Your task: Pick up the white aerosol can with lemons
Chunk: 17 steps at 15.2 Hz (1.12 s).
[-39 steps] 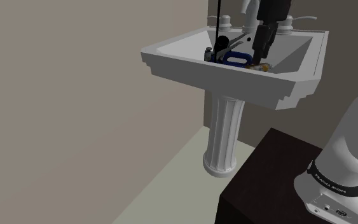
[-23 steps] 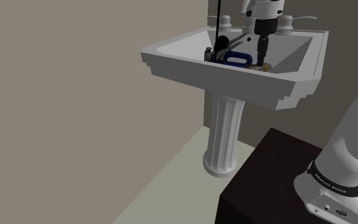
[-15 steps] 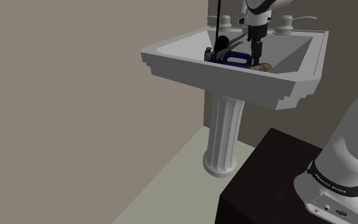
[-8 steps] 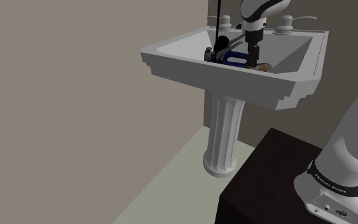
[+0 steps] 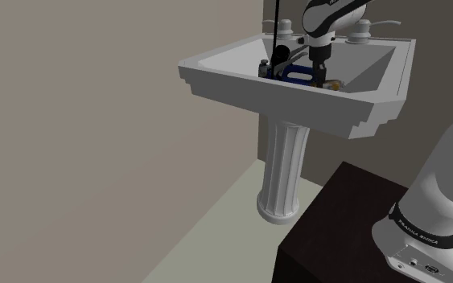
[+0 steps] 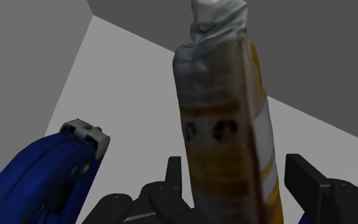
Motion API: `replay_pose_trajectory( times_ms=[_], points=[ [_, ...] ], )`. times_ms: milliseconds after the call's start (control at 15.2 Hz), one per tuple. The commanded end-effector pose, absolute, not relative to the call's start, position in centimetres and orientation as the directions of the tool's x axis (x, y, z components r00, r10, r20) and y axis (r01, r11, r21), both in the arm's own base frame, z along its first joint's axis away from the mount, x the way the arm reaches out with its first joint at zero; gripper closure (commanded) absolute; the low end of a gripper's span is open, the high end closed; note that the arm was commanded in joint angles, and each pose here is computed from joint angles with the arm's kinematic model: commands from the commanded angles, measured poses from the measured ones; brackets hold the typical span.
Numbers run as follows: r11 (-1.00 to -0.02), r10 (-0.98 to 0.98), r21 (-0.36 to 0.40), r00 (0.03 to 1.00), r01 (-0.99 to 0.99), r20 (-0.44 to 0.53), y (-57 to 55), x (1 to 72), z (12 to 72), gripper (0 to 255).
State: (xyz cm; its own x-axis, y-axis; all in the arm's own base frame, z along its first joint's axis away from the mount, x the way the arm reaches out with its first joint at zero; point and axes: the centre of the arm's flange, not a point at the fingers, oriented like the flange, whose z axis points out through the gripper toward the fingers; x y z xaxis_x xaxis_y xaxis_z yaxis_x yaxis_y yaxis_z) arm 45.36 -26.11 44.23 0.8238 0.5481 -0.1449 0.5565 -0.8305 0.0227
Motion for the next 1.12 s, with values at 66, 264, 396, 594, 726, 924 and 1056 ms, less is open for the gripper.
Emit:
replay_pose_trajectory(
  times_ms=[66,264,396,594,726,924,1056],
  points=[
    [-0.831,0.547,0.021,0.824,0.556,-0.146,-26.1,45.3,44.1,255],
    [-0.831,0.547,0.021,0.824,0.556,-0.146,-26.1,45.3,44.2,255],
    [-0.831,0.547,0.021,0.824,0.556,-0.146,-26.1,45.4,44.1,255],
    [-0.831,0.547,0.021,0.824,0.556,-0.146,-26.1,45.4,45.7,255],
    [-0.831,0.547,0.021,0.824,0.556,-0.146,-26.1,45.4,46.8,255],
    [-0.831,0.547,0.021,0.824,0.556,-0.146,-26.1,45.4,48.3,255],
    [-0.831,0.547,0.021,0.824,0.556,-0.146,-26.1,45.4,49.4,255]
  ],
)
